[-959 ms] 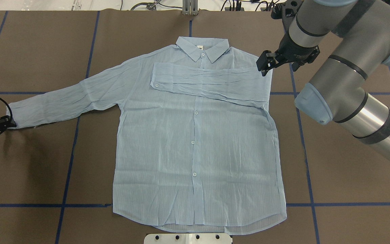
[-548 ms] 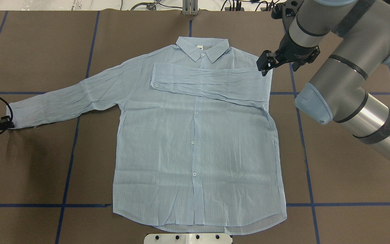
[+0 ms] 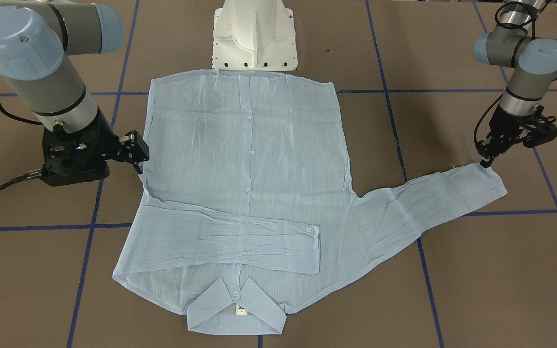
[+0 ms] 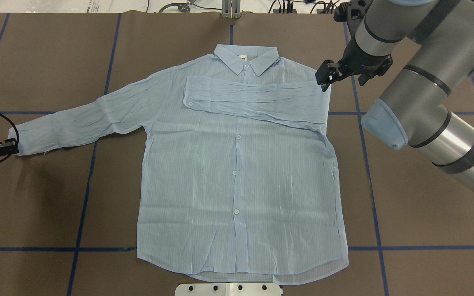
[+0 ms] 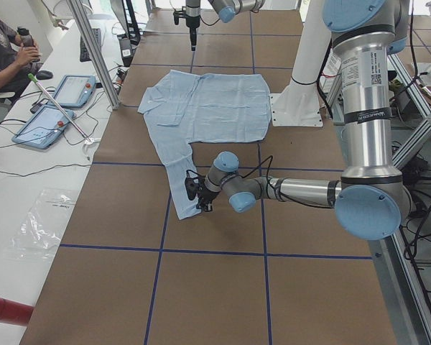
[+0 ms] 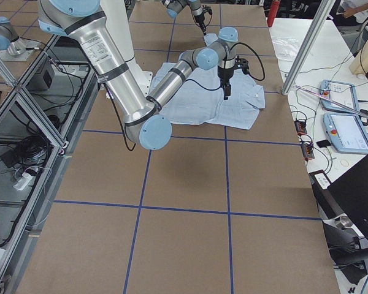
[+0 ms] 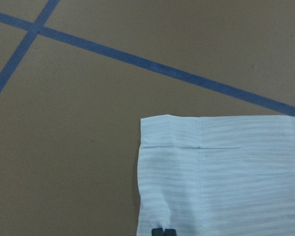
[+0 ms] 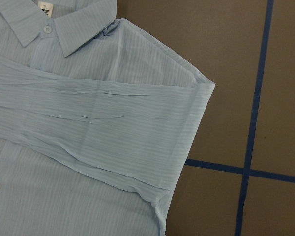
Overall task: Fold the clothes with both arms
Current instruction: 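Release the sleeve and raise the right gripper away from the shirt, then grasp the other sleeve cuff with the left gripper and lift it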
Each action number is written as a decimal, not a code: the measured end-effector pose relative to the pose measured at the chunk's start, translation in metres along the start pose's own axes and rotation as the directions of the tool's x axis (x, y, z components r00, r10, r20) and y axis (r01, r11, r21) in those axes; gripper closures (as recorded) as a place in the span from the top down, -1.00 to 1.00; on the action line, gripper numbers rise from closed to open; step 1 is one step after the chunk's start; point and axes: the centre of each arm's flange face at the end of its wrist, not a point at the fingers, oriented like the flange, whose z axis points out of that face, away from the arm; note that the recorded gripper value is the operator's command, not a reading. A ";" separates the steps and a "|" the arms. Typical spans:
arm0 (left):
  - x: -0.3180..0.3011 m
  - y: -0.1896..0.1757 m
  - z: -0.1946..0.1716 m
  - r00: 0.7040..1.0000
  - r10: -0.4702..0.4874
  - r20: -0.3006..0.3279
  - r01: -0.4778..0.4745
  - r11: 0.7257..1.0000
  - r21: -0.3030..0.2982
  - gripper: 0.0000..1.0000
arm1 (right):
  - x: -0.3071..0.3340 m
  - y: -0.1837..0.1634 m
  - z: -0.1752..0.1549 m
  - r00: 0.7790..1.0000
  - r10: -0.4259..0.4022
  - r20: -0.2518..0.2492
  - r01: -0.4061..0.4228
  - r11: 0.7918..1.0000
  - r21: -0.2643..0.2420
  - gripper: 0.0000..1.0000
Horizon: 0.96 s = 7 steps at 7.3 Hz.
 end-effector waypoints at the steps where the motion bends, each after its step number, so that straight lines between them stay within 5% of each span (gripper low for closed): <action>1: 0.016 -0.003 -0.012 1.000 0.001 -0.018 -0.001 1.000 0.004 -1.00 | 0.016 0.006 0.003 1.000 0.013 -0.009 -0.013 1.000 -0.007 1.00; 4: 0.087 -0.044 -0.052 0.997 -0.032 -0.068 0.036 0.998 0.059 -1.00 | 0.091 0.030 0.016 0.998 -0.014 -0.058 0.011 0.999 -0.042 1.00; 7: 0.248 -0.103 -0.109 0.993 -0.115 -0.027 0.117 0.990 0.076 -1.00 | 0.187 0.054 0.022 0.994 -0.084 -0.071 0.077 0.992 -0.100 1.00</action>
